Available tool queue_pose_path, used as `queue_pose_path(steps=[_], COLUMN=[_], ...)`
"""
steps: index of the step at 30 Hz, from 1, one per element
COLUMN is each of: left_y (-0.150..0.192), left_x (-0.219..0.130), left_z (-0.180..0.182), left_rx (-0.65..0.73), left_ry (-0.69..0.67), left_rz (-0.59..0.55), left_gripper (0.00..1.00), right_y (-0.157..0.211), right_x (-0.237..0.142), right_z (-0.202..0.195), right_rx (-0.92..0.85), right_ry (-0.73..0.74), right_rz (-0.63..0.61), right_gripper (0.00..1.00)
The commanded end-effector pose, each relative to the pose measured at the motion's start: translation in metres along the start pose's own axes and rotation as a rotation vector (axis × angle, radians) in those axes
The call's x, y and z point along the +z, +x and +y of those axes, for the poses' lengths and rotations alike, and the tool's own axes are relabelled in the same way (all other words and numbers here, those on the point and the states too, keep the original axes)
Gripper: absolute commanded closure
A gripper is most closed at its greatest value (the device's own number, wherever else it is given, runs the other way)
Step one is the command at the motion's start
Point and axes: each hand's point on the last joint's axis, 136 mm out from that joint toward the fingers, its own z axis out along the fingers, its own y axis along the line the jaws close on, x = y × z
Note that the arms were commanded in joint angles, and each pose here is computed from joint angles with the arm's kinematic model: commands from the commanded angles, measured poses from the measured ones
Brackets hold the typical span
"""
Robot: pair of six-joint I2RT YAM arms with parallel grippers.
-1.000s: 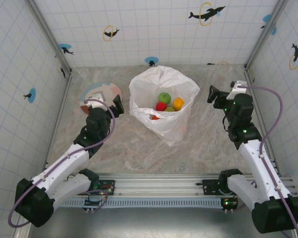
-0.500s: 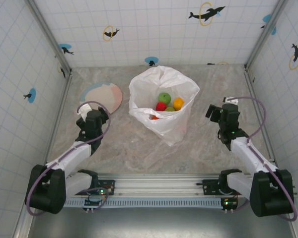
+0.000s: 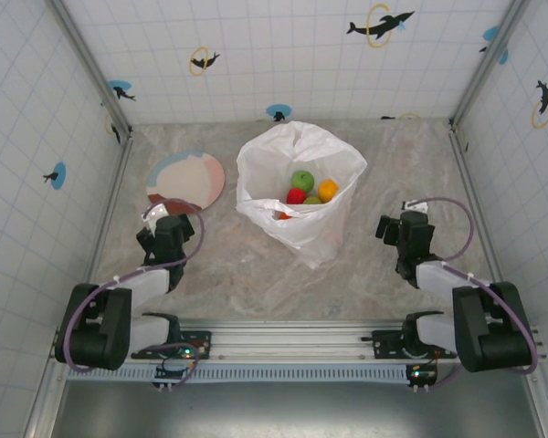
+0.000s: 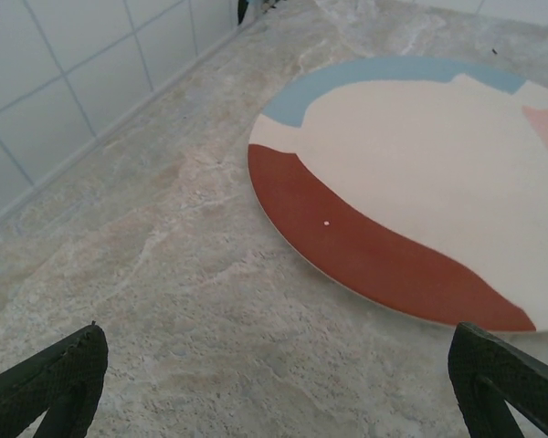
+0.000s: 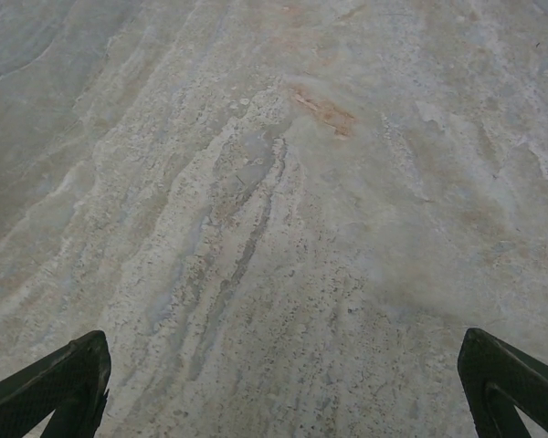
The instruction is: Place the fruits into the plastic bag
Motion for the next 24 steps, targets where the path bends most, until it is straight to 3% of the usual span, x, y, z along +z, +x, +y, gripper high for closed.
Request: queue_pose_path(steps=[1,10,13,22,24], left_y=[-0.010,0.001,0.009,0.018,0.014], left_x=[0.001,0.003,0.004,-0.001,0.003], left_z=[-0.005,-0.006,-0.003,-0.027,-0.014], left_rx=[0.024,0.089,0.047,0.135,0.042], left_ry=[0.046,0.102,0.147,0.313,0.287], left_rz=[-0.069,-0.073,-0.080,-0.078,-0.090], left_gripper=[0.02,0.02,0.03,0.03,0.02], right_y=[-0.013,-0.002,0.001,0.008,0.008], right_x=[0.000,0.006,0.007,0.007,0.009], right_z=[-0.003,0.004,0.006,-0.002,-0.003], right_rx=[-0.023,-0.053,-0.071,-0.039,-0.031], right_ry=[0.011,-0.031,-0.046,-0.076,-0.078], right_rz=[-0.092,-0.088,-0.093,-0.119,-0.112], right_gripper=[0.00,0.00,0.00,0.00,0.00])
